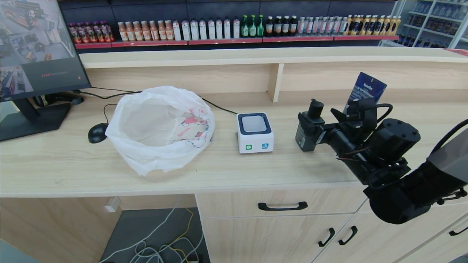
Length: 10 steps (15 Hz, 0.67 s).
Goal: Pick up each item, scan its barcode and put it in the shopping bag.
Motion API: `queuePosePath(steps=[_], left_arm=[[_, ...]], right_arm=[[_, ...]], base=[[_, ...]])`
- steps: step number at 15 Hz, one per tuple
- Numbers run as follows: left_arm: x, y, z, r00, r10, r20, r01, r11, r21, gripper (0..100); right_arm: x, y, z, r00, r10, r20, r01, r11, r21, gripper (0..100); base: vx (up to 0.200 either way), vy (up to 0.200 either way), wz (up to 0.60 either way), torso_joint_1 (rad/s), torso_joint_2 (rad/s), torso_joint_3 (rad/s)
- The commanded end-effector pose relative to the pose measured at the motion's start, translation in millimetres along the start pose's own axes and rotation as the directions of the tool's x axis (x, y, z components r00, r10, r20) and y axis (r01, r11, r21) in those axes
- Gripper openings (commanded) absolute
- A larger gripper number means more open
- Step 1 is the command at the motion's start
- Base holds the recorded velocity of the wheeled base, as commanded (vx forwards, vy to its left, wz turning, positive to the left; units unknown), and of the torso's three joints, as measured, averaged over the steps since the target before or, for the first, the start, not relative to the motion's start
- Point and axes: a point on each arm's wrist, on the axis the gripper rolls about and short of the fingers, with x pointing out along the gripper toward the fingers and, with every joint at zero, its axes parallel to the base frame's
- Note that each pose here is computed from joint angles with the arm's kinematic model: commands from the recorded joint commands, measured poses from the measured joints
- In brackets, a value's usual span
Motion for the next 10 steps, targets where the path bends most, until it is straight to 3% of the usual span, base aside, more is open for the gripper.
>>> queuePosePath(steps=[1,10], left_arm=[[0.0,0.0,0.0,1.0,0.001,0.0,-0.001,1.0,0.0,100],[0.0,0.0,0.0,1.0,0.001,0.0,-0.001,1.0,0.0,100]], right_arm=[[6.5,0.8,-11.0,1.0,0.001,-0.015,-0.001,1.0,-0.001,100],[17.5,0.1,-25.3,1.0,-0.003,-0.024,0.003,1.0,-0.002,100]], base=[[0.0,0.0,0.0,0.0,0.0,0.0],[0.0,0.0,0.0,0.0,0.0,0.0]])
